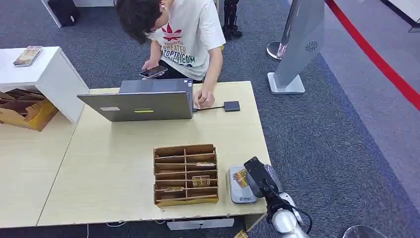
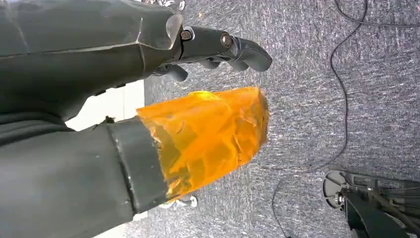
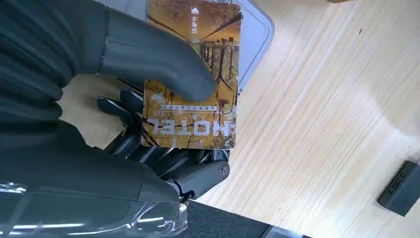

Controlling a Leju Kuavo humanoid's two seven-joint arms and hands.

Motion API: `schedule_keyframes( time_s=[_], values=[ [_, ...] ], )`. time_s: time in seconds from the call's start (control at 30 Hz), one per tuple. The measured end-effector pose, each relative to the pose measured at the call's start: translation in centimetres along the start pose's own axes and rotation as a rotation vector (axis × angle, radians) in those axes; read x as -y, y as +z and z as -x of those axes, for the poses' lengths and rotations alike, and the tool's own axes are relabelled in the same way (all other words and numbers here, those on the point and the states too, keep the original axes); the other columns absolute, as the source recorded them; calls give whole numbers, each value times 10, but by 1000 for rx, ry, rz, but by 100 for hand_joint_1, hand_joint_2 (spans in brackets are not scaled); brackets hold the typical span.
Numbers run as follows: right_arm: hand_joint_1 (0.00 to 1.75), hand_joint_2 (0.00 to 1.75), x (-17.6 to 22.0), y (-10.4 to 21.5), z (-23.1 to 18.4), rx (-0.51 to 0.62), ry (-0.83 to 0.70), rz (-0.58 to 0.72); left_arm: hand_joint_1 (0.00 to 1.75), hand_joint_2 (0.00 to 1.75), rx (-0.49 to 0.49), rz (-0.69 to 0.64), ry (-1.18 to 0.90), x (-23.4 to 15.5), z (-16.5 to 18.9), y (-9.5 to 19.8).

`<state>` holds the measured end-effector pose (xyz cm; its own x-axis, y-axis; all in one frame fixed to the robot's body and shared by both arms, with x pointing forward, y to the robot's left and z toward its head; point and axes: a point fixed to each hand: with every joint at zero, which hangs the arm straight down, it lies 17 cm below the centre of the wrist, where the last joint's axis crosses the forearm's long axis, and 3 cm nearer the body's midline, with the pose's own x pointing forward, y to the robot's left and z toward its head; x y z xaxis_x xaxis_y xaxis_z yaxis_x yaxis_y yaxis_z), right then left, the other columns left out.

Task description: Pass the card to the sensor for recognition and then transmit it.

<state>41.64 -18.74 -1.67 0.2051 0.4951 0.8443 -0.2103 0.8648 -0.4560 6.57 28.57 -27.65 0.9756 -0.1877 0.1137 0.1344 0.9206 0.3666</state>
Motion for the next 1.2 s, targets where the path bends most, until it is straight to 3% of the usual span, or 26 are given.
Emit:
schedule_keyframes(
  time_s=[1.2],
  values=[
    [175, 175, -3, -1, -1, -1, -7, 0, 0, 0, -7, 0, 13, 0, 2, 0]
  ],
)
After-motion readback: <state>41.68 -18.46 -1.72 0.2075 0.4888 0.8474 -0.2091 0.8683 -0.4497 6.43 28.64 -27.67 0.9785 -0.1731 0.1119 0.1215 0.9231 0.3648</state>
